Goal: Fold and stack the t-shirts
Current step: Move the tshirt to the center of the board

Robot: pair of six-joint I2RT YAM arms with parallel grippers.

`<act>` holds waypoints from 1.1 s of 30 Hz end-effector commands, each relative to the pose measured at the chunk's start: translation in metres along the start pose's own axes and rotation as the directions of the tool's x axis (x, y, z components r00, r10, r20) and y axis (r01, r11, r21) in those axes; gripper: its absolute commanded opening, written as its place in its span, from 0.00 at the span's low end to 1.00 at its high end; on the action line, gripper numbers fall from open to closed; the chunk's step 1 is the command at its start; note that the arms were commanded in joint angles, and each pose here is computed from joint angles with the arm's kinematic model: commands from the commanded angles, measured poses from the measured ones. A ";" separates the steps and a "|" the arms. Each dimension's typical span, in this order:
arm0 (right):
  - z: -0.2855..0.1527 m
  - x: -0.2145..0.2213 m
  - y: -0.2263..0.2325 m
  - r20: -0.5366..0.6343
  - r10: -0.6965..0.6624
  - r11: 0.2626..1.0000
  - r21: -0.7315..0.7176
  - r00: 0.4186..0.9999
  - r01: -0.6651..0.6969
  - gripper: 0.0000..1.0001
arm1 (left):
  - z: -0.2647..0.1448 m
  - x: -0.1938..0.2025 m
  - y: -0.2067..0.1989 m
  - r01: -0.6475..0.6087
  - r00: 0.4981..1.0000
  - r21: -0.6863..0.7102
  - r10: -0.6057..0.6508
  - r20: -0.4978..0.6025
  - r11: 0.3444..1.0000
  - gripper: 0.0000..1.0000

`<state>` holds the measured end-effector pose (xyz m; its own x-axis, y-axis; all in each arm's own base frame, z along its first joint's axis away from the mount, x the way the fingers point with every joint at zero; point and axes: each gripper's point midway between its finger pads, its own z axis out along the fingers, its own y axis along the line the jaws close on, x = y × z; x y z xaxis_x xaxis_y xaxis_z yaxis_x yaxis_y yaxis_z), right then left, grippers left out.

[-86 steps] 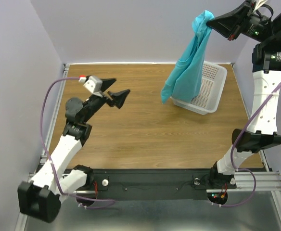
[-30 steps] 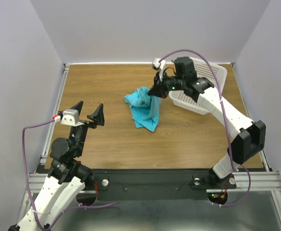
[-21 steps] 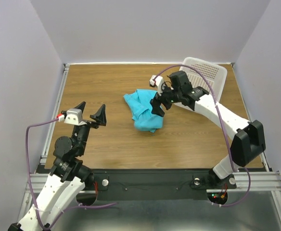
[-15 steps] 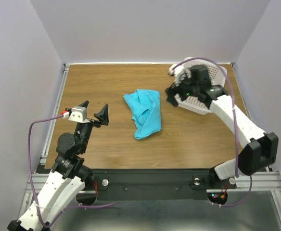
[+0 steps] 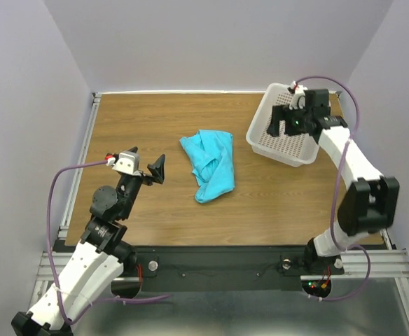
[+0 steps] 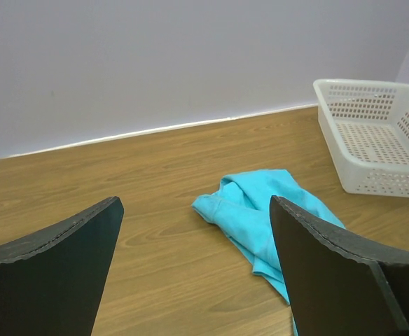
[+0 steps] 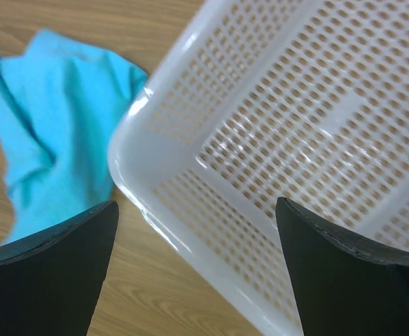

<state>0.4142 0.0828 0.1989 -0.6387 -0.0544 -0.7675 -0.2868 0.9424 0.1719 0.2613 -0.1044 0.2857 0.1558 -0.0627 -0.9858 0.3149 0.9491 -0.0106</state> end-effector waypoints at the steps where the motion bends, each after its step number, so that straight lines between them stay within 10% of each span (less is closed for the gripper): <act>1: 0.030 -0.058 0.035 0.047 0.181 0.966 -0.194 0.982 -0.168 1.00 | 0.000 -0.014 -0.003 -0.006 0.998 0.024 0.005 0.063 1.000 0.97; 18: 0.147 -0.044 -0.003 0.125 0.173 0.836 0.506 0.977 -0.213 0.98 | 0.000 -0.008 0.005 -0.017 0.999 -0.021 0.018 0.047 1.000 0.97; 33: 0.115 -0.008 -0.040 0.036 0.108 0.777 0.620 0.994 -0.107 0.44 | -0.002 -0.012 0.004 -0.021 0.998 -0.014 0.021 0.063 1.000 0.96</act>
<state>0.5175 0.1092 0.0896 -0.6910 0.0636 -0.7201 0.2393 0.9601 -0.1449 0.2605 -0.1009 0.2830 0.1655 -0.0513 -0.9849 0.3015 0.9535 0.0010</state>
